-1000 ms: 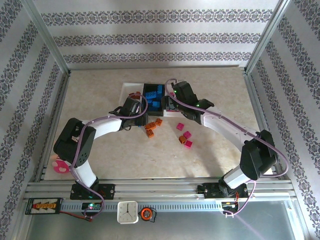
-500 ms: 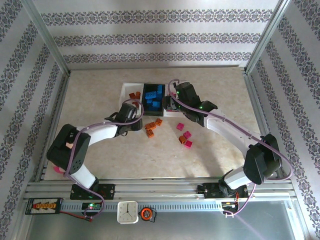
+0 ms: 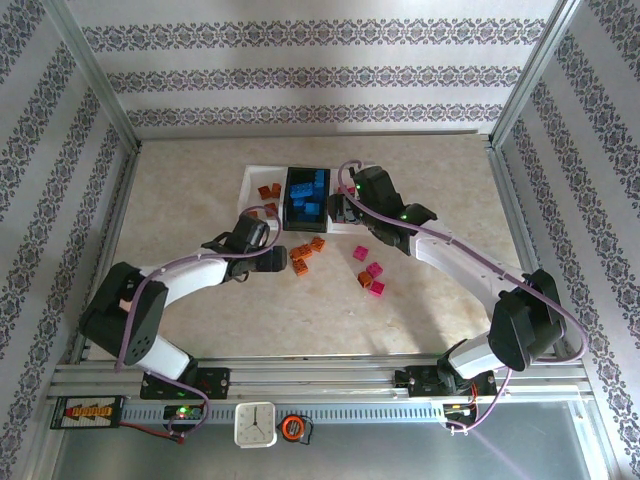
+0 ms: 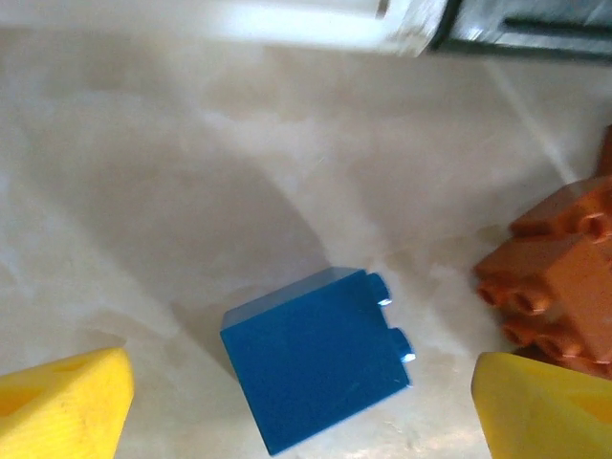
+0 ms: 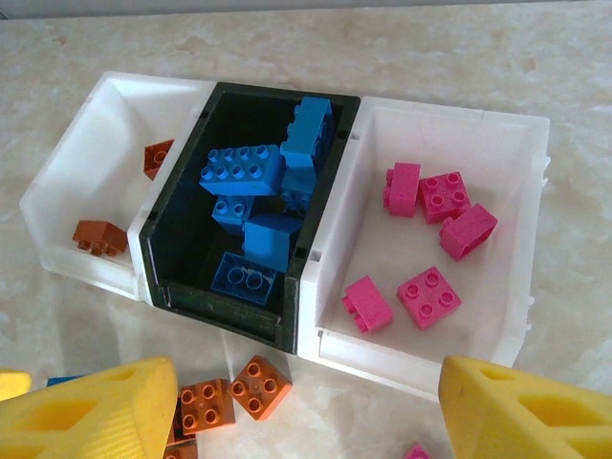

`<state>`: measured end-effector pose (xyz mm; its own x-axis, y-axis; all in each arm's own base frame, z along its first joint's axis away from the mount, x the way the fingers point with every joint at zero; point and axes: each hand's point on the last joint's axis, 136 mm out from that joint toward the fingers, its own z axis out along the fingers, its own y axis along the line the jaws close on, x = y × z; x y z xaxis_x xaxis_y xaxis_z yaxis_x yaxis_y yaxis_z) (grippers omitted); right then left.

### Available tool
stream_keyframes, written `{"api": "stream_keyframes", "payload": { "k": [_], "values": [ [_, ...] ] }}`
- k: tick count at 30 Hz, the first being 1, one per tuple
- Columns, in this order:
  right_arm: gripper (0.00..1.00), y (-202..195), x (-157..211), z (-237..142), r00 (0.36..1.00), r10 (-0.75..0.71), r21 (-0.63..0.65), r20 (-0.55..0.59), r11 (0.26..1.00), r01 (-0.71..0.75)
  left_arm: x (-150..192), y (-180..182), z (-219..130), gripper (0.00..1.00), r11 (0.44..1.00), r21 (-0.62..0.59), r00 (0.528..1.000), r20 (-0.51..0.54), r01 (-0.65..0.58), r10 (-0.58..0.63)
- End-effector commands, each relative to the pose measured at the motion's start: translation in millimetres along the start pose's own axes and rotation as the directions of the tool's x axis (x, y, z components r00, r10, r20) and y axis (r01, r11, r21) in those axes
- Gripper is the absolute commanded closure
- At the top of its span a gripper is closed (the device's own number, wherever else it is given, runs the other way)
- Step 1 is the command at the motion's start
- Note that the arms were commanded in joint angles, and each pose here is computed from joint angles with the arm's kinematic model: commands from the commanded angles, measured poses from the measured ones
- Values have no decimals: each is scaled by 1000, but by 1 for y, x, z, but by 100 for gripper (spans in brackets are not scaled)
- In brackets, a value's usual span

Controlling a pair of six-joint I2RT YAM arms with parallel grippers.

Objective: Sort the legos into containers by color
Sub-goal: Pick up the lego from the center of the table, then place the lego in the container.

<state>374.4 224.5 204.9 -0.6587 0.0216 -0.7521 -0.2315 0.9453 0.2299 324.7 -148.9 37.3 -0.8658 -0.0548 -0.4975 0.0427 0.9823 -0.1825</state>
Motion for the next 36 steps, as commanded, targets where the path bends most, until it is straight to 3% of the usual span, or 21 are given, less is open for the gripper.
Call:
{"api": "stream_keyframes", "payload": {
  "k": [1,8,13,20,28,36],
  "values": [
    [27,-1,-7,-9,999,32,-15,33,999,-31,3,-3,12,10,1000,-14,999,-23,-24,23],
    [27,-6,-8,-13,999,34,-8,38,999,-33,-10,-13,24,25,1000,12,1000,6,-26,26],
    [27,-8,-6,-12,999,39,-5,33,999,-38,-12,-18,27,42,999,32,1000,11,-25,25],
    [27,-14,-2,-13,998,47,5,29,999,-48,-20,-19,0,57,998,47,998,50,-28,26],
    [27,-28,4,-23,996,76,19,40,997,-77,-71,-67,-53,58,984,168,988,152,-65,39],
    [27,-41,22,-31,996,86,44,22,995,-87,-131,-99,-19,59,984,161,982,181,-81,52]
  ]
}}
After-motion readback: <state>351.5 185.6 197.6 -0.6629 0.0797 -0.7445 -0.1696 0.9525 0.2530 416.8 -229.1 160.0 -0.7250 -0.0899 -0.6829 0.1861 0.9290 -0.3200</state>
